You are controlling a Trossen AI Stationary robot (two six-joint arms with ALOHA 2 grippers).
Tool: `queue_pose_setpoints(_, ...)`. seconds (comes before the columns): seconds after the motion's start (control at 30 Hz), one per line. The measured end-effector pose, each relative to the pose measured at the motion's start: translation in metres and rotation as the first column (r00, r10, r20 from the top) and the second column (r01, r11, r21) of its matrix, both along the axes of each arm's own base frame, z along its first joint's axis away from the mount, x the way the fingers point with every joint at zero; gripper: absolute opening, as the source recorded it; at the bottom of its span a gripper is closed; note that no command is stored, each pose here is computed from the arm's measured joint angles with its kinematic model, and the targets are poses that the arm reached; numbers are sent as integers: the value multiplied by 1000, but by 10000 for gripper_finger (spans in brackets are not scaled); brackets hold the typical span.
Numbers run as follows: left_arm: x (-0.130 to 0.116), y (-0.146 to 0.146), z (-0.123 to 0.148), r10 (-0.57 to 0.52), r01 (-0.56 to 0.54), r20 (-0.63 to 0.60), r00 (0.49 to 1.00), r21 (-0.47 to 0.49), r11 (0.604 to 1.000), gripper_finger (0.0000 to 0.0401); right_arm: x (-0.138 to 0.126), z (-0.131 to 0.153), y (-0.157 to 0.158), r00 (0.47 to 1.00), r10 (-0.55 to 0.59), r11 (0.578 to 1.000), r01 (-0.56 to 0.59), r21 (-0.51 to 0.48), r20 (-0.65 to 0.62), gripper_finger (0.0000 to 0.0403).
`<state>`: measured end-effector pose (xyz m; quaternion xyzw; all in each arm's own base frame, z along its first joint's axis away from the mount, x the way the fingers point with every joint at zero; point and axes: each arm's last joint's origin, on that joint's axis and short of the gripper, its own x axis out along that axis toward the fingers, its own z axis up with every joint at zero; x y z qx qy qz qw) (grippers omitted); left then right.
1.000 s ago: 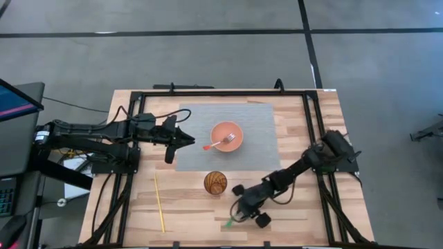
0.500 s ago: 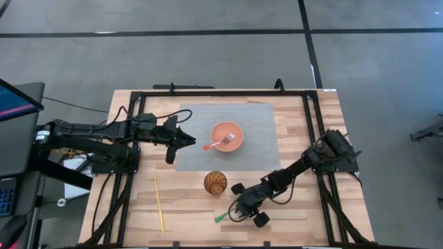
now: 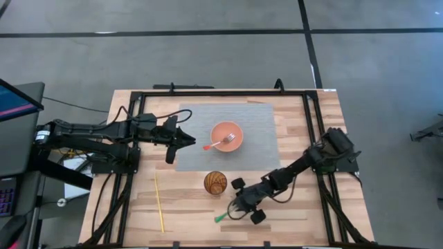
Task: Pick & Place Utensil
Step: Put the green spoon into the light orange bowl
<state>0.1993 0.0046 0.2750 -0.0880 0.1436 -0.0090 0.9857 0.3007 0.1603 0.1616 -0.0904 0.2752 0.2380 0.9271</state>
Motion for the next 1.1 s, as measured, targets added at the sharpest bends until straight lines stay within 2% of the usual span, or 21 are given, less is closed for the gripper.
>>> queue_pose_setpoints(0.17,0,0,0,0,0,0,1000,0,1000,57,9,-18,-1,1000,-13,1000,13,-2,-7,102)
queue_pose_setpoints(0.43,0,0,0,0,0,0,1000,0,1000,57,12,-19,1,1000,-9,1000,9,-4,-2,96)
queue_pose_setpoints(0.53,0,0,0,0,0,0,1000,0,1000,57,12,-19,1,1000,-8,1000,8,-8,-6,75)
queue_pose_setpoints(0.7,0,0,0,0,0,0,1000,0,1000,57,12,-19,1,1000,11,1000,-11,2,-11,12)
queue_pose_setpoints(0.77,0,0,0,0,0,0,1000,0,1000,57,11,-16,1,1000,16,1000,-16,9,-7,11)
queue_pose_setpoints(0.93,0,0,0,0,0,-1,1000,0,1000,57,8,3,-1,1000,-12,998,11,65,22,18)
queue_pose_setpoints(1.1,0,0,0,0,0,-1,1000,0,1000,57,-3,46,-3,990,-11,992,-7,126,142,9)
